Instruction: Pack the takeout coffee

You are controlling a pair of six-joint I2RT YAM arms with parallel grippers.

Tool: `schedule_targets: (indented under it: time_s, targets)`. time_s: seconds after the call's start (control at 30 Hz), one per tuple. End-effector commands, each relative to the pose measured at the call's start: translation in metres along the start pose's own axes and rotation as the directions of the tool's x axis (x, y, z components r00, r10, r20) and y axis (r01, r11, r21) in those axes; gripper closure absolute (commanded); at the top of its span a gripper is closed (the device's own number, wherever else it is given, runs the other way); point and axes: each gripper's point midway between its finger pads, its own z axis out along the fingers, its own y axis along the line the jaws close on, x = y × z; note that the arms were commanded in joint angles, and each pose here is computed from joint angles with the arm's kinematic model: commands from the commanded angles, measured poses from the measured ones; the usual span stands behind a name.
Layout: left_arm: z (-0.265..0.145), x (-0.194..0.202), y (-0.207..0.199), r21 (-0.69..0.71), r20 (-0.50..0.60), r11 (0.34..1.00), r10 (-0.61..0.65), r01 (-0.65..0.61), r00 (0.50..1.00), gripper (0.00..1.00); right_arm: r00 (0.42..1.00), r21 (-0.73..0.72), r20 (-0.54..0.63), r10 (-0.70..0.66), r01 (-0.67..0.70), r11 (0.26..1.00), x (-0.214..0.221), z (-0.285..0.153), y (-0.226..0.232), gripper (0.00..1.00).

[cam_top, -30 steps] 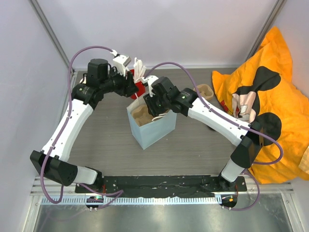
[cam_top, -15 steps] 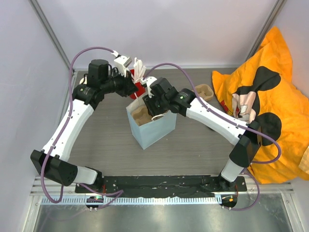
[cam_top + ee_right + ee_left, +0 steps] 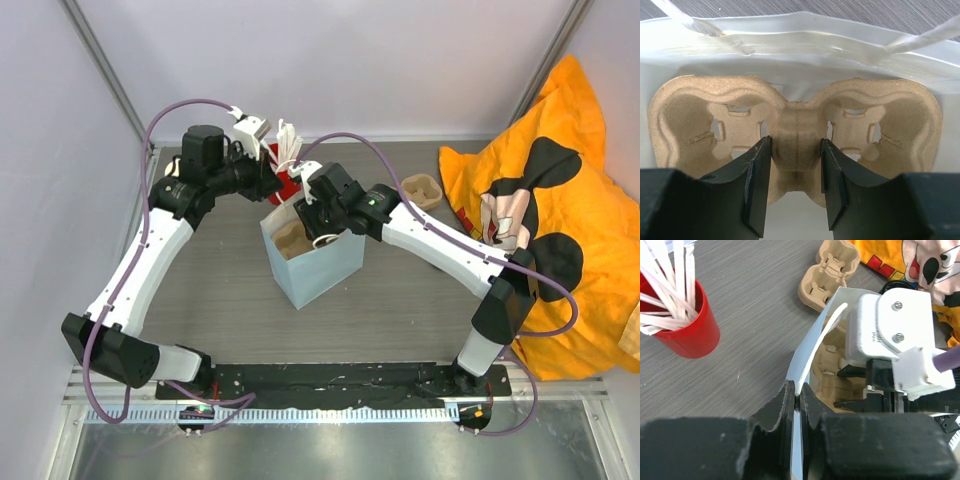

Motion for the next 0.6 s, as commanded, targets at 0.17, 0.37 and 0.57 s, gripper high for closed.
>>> schedule_targets:
  time_s: [0.17, 0.37, 0.57]
  targets:
    - [-0.0048, -0.0126, 0.0081, -0.066, 0.058, 0.998, 0.012, -0.009, 0.998, 0.94, 0.999, 0.010, 0.046, -0.012, 0.012, 1.000, -0.0145, -0.0004, 0.0006, 0.80]
    - [-0.0042, -0.0120, 0.0069, -0.058, 0.058, 0.998, 0.008, -0.004, 0.998, 0.97, 0.999, 0.018, 0.038, -0.019, 0.018, 1.000, -0.0130, 0.0031, -0.0006, 0.80]
    - [-0.0030, -0.0097, 0.0083, -0.063, 0.054, 0.998, 0.006, -0.002, 0.999, 0.98, 0.999, 0.018, 0.033, -0.016, 0.016, 1.000, -0.0119, 0.0049, -0.0004, 0.78]
